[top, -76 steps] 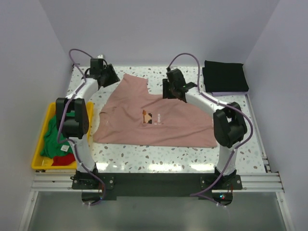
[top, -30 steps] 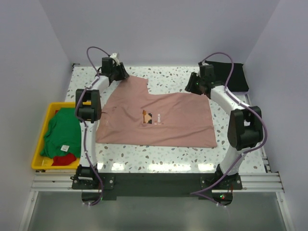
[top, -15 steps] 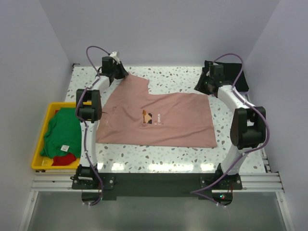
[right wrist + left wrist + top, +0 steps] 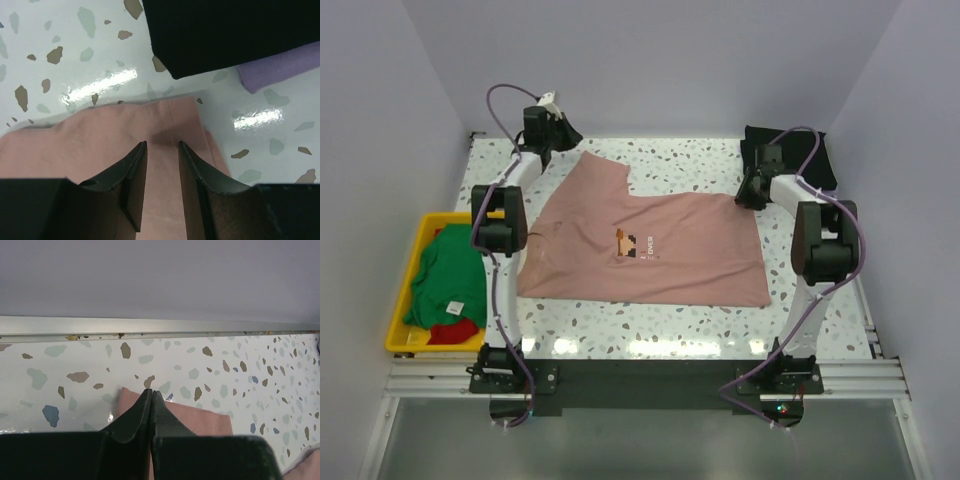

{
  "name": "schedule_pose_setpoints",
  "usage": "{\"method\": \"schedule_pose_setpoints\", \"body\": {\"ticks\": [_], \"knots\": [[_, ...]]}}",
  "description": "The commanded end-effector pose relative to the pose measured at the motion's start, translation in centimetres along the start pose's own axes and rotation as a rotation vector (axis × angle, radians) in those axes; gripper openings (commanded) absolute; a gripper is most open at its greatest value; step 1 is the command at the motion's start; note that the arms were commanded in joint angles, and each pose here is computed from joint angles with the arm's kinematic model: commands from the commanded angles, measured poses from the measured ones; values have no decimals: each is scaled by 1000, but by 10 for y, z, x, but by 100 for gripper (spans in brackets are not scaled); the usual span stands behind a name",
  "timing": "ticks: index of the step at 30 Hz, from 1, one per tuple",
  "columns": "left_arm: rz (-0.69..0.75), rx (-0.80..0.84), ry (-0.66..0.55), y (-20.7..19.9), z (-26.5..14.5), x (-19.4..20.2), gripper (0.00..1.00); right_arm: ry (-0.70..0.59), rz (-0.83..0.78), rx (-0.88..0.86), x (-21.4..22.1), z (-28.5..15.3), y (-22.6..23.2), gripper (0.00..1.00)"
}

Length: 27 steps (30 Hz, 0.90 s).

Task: Fold and stack the t-shirts
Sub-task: Fold the tshirt

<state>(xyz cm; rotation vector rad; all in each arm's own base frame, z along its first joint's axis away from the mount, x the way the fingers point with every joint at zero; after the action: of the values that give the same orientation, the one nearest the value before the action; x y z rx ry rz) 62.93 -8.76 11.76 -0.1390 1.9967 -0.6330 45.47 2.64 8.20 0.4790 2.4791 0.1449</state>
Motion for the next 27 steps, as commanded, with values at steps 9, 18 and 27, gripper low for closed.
{"method": "schedule_pose_setpoints", "body": {"ticks": [9, 18, 27], "knots": [[19, 27, -36, 3, 0, -17, 51, -92, 25, 7, -30, -13, -3, 38], [-20, 10, 19, 19, 15, 17, 52, -112, 32, -41, -33, -24, 4, 37], [-20, 14, 48, 13, 21, 31, 51, -143, 61, -35, -43, -35, -11, 37]]}}
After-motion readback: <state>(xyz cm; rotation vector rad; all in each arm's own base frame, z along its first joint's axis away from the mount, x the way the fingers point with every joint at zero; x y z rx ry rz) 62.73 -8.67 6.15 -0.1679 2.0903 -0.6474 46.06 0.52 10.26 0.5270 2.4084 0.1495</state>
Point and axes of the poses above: each gripper's point midway between its finger pads, its own z axis out along the fingers, its own y axis along the line the jaws close on, x = y × z, the point moved 5 cm from there along -z, back along the fingers, and after that the axes turned 2 degrees about -z, right-handed, at the moved point
